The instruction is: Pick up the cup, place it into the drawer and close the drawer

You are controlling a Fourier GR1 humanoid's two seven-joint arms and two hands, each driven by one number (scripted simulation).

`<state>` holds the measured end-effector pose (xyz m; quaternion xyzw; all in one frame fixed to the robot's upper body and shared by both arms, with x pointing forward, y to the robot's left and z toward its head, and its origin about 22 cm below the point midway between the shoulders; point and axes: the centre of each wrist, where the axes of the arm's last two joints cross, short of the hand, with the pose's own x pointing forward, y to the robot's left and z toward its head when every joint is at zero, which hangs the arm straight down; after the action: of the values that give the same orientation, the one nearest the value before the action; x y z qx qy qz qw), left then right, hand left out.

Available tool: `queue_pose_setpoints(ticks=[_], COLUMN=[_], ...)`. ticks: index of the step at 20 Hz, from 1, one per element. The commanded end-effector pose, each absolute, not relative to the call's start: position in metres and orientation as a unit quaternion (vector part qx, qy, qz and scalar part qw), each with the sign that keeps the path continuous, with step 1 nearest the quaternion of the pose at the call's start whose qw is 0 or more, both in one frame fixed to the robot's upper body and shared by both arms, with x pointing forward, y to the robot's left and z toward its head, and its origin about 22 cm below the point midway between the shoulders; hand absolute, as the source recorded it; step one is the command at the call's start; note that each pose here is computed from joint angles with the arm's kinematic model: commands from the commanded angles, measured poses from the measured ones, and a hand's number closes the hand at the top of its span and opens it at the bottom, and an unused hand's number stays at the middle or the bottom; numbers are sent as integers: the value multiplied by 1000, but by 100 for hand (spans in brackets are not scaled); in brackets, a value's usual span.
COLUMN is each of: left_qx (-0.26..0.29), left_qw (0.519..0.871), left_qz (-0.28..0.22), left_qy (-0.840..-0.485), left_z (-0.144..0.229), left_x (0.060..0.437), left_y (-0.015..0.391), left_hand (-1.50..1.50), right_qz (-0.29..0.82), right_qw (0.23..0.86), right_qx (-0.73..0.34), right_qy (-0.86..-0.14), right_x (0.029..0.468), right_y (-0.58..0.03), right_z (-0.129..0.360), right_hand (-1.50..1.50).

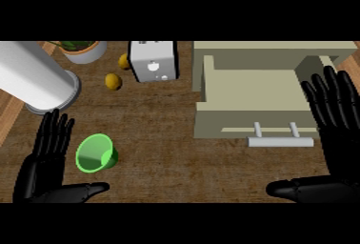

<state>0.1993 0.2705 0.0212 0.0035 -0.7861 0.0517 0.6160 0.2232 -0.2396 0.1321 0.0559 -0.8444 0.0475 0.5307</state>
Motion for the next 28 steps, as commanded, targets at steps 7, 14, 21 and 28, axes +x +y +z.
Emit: queue_pose_setpoints(ticks=[7, 14, 21, 28], left_qx=[12, 13, 18, 33], left_qw=[633, 648, 651, 655], left_qz=[57, 59, 64, 72], left_qy=[-772, -759, -756, -751], left_z=[-16, -47, -81, -108], left_x=[195, 215, 218, 199], left_y=[306, 297, 295, 304], left_hand=[-150, -150, -150, -150], right_qz=[55, 50, 57, 57], right_qw=[538, 531, 535, 534], right_qx=[56, 57, 66, 72], right_qy=[-839, -844, -840, -841], right_x=[226, 227, 215, 222], right_y=[-232, -227, -235, -242], right_z=[134, 138, 149, 148], right_hand=[-150, -150, -150, -150])
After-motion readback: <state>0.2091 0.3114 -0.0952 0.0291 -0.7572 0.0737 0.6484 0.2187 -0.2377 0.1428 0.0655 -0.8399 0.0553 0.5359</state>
